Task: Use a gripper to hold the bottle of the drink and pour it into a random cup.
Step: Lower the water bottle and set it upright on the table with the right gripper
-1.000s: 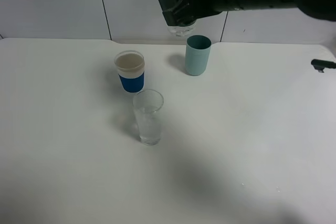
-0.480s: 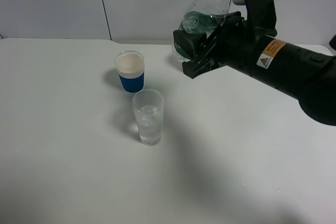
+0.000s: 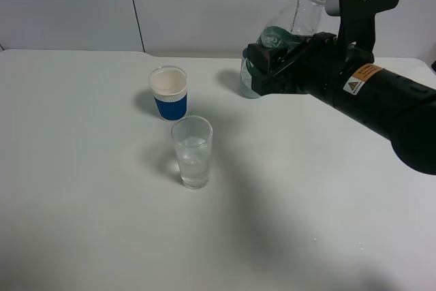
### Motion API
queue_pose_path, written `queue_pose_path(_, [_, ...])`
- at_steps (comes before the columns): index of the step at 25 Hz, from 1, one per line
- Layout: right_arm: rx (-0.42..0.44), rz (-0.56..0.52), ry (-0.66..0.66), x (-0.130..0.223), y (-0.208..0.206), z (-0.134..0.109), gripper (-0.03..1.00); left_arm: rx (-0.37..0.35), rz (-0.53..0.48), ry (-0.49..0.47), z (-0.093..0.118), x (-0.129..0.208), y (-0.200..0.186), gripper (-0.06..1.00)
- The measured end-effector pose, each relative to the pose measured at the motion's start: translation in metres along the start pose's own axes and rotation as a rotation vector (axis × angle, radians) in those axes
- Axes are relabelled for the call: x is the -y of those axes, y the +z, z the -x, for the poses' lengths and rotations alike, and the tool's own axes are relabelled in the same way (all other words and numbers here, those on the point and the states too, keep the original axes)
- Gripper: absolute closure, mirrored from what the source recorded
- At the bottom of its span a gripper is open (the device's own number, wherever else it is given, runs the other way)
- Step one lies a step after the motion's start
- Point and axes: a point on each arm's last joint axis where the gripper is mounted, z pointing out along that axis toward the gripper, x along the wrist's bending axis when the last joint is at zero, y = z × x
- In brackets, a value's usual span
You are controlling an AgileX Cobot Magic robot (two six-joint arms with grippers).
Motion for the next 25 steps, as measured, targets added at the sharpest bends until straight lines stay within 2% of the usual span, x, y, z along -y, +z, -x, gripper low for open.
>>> queue_pose_path(13, [0.029, -0.257, -0.019, 0.067, 0.022, 0.001, 0.40, 0.000, 0.000, 0.000, 0.000, 0.000, 0.000, -0.05])
queue_pose_path(25, [0.019, -0.321, -0.058, 0.083, 0.025, 0.000, 0.40, 0.000, 0.000, 0.000, 0.000, 0.000, 0.000, -0.05])
